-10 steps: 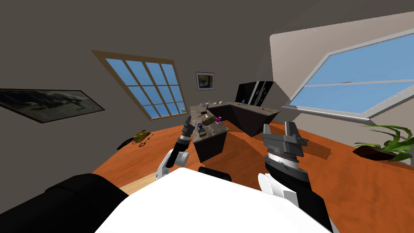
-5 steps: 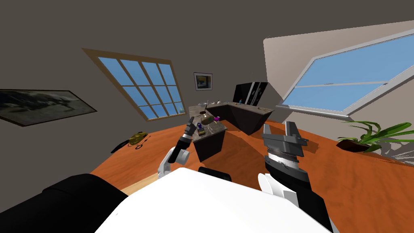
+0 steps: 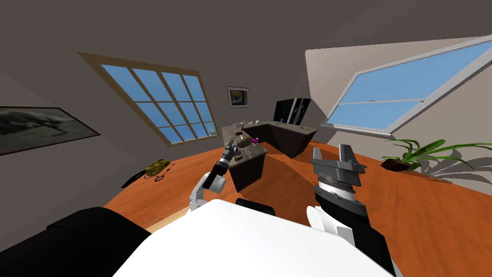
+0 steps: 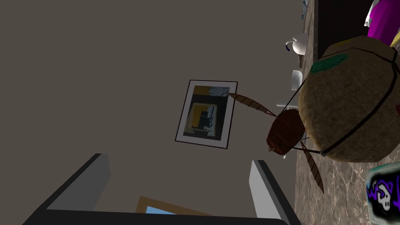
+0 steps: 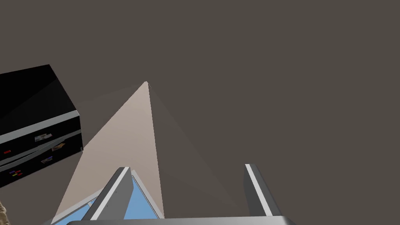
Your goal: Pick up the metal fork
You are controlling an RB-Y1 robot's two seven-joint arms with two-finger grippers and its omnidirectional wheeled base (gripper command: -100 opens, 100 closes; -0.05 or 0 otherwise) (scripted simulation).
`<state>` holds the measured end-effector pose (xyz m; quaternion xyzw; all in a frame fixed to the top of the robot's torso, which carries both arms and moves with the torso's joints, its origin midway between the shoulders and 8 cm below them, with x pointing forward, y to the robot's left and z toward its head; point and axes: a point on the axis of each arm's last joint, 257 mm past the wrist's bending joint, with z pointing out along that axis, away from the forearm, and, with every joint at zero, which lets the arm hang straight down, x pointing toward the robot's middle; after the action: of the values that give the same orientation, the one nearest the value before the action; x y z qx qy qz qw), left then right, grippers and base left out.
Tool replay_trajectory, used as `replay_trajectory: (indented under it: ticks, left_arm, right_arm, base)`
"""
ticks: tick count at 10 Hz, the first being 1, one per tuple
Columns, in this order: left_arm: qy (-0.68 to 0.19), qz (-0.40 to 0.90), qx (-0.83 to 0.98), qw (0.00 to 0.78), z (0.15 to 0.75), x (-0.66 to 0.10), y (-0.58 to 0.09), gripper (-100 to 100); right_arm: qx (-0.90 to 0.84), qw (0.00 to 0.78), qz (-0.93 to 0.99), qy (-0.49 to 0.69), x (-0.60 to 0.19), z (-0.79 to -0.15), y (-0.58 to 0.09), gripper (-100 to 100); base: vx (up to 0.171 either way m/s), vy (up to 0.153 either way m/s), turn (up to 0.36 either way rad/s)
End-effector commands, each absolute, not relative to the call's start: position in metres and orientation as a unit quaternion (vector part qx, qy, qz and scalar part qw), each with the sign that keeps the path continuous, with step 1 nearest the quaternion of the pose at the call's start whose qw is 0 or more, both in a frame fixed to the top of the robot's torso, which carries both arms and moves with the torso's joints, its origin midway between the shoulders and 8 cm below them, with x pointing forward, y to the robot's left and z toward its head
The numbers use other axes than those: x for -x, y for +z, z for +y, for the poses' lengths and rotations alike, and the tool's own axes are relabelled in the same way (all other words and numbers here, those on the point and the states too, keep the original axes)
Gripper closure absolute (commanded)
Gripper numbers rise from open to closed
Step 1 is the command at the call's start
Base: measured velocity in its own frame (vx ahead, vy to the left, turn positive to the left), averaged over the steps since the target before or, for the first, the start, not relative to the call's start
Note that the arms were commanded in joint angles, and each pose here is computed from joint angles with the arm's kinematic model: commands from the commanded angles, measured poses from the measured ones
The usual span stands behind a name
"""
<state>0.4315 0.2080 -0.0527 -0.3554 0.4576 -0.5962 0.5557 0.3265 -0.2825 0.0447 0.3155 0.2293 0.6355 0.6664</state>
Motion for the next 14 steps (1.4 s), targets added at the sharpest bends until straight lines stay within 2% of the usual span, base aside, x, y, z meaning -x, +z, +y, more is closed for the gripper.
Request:
replay_trajectory:
  ticks: [1,14]
  left_arm:
    - [-0.586,0.471,0.367,0.547,0.209,-0.438,-0.062,-100]
    - [-0.508,0.571,0.431,0.48,0.209,-0.474,-0.136,-100]
  right_arm:
    - [-0.315,0.666,0.229,0.635,-0.326,-0.282,0.045,0]
    - [-0.316,0.666,0.229,0.635,-0.326,-0.282,0.045,0]
  base:
    - [-0.031,0.007,-0.062]
    - [-0.018,0.003,-0.08]
